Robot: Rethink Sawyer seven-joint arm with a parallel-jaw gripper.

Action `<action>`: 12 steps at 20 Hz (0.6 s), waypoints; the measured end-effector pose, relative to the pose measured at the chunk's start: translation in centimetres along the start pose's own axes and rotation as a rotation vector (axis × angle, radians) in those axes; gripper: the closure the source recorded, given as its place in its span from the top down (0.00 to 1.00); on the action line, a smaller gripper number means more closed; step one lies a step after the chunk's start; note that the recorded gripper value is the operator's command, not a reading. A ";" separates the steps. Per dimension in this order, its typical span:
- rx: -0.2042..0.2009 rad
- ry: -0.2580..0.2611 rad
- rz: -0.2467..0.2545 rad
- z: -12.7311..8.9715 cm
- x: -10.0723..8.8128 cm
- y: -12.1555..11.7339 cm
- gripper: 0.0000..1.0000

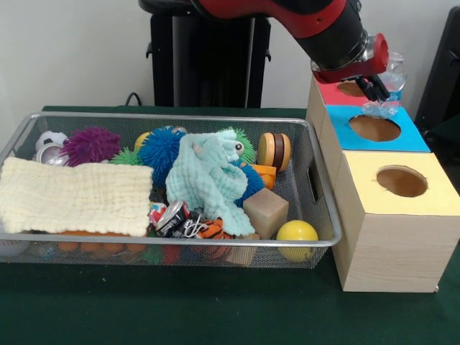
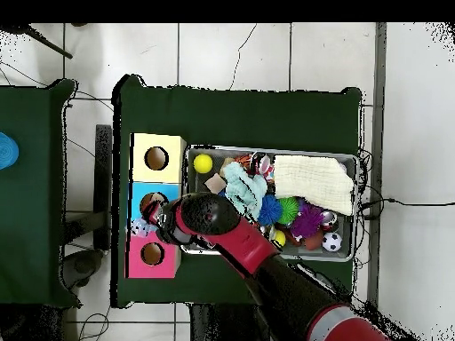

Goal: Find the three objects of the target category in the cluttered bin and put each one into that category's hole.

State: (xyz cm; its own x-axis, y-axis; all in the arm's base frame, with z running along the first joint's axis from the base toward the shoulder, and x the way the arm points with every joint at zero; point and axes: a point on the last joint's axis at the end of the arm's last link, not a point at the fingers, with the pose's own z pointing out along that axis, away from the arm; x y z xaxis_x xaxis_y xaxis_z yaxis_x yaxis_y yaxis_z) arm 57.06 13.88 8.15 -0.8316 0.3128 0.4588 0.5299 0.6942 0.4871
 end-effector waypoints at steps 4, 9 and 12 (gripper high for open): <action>0.006 -0.006 -0.017 -0.1 -0.1 0.1 0.00; 0.012 -0.014 -0.035 -0.2 -0.3 0.2 0.00; 0.017 -0.029 -0.050 -0.5 -1.0 0.2 0.00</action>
State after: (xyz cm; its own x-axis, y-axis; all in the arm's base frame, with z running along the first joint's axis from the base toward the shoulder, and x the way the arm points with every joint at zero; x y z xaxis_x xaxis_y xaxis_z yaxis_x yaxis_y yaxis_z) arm 58.04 13.41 8.13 -0.8615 0.2964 0.4123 0.4851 0.7204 0.4957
